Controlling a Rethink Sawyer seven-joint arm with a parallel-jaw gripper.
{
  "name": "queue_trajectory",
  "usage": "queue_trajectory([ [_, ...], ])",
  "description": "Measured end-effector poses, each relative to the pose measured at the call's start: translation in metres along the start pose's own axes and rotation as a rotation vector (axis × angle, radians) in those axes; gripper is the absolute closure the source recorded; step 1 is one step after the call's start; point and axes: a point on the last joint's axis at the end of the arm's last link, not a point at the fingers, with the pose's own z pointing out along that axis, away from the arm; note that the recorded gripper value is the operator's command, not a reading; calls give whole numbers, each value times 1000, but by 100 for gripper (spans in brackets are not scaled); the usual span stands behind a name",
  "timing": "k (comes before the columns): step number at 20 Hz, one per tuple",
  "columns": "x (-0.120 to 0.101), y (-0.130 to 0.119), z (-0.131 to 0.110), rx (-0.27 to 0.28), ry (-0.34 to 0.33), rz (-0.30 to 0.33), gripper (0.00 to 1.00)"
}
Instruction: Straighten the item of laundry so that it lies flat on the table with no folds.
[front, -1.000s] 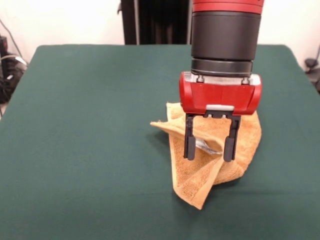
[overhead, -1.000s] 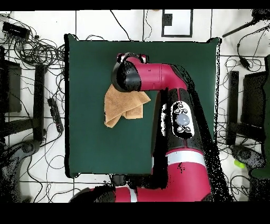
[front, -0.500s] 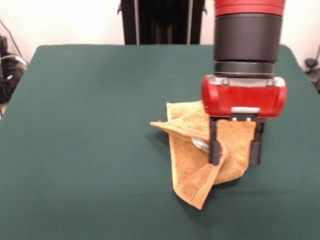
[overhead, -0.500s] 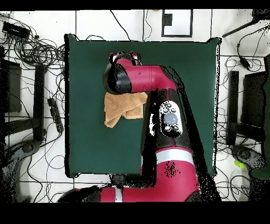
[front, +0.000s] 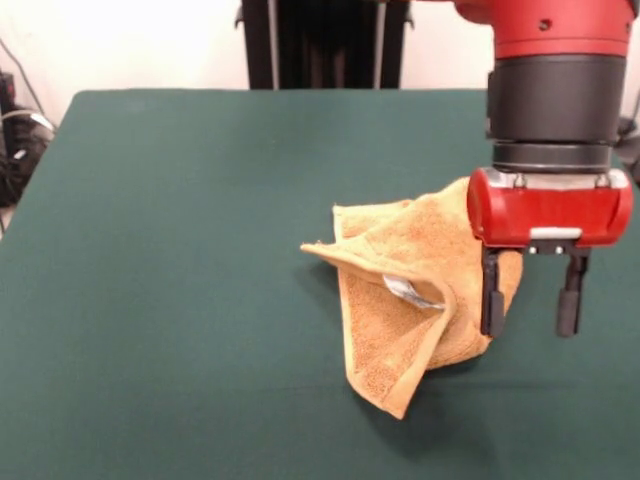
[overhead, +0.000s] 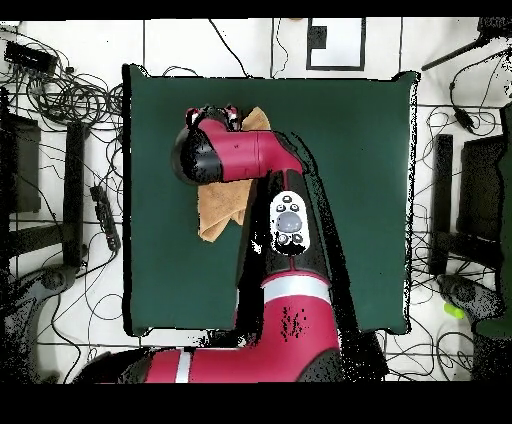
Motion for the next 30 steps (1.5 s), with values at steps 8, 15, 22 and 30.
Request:
queue_trajectory([
  [8, 4, -35, 1, 21, 8, 37, 0],
  [15, 3, -81, -4, 49, 14, 89, 0],
  [22, 6, -75, -1, 44, 3, 81, 0],
  [30, 18, -38, 7, 24, -16, 34, 0],
])
